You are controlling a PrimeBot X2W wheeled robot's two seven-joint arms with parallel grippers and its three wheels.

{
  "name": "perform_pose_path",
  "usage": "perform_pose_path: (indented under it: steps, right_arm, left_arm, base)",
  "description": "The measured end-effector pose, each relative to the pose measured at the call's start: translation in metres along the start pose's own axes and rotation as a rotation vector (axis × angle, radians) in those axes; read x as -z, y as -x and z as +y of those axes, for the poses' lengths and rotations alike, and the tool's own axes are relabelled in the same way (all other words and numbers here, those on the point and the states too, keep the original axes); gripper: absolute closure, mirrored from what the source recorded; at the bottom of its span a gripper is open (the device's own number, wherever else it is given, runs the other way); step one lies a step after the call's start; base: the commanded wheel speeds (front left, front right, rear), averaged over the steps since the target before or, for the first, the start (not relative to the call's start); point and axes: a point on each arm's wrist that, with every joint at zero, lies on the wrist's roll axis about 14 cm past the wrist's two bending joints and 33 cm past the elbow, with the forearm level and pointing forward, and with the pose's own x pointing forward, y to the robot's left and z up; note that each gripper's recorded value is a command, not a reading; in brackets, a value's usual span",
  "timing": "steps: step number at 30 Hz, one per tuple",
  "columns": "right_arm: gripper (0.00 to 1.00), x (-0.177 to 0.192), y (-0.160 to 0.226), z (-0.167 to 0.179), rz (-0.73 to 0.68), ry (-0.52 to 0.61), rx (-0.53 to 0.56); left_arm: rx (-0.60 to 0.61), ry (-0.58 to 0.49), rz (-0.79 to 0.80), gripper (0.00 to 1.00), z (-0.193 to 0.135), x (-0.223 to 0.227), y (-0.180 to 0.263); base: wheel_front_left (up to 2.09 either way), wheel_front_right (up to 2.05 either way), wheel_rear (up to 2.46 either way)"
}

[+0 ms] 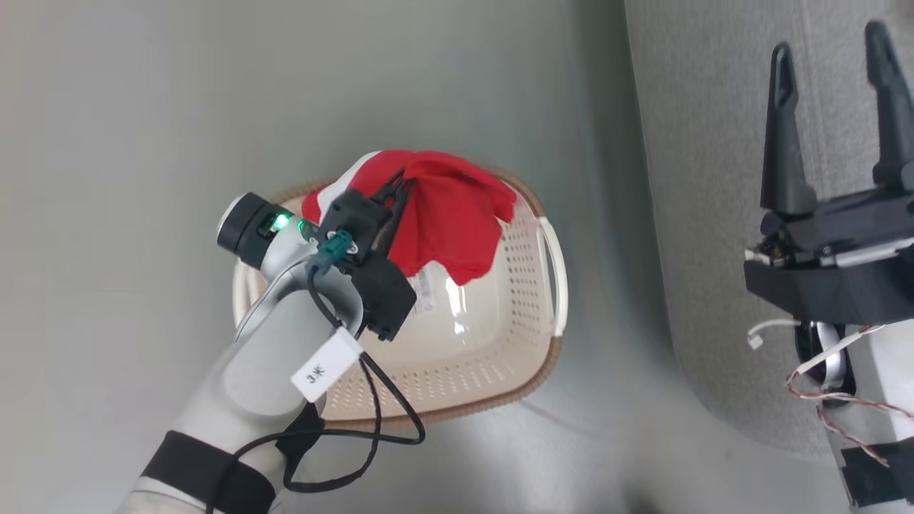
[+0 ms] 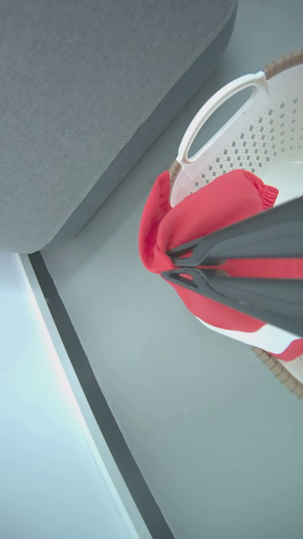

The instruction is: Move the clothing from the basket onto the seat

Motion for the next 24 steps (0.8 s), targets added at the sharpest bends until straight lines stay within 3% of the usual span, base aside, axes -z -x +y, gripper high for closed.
perform_pose_path:
  steps: [14,24]
  right_arm:
    - [0.00,-0.039,0.017,0.029,-0.018,-0.081,-0.061]
    - [0.00,-0.066,0.037,0.038,-0.029,-0.105,-0.094]
  left_arm:
    - [-0.082,-0.046,-0.307,1.00,0.011,-0.136,0.051]
    - [-0.098,-0.105,-0.438,1.00,-0.003,-0.197,0.096]
  base:
    - [0.00,0.00,0.00]
    - [0.00,0.00,0.00]
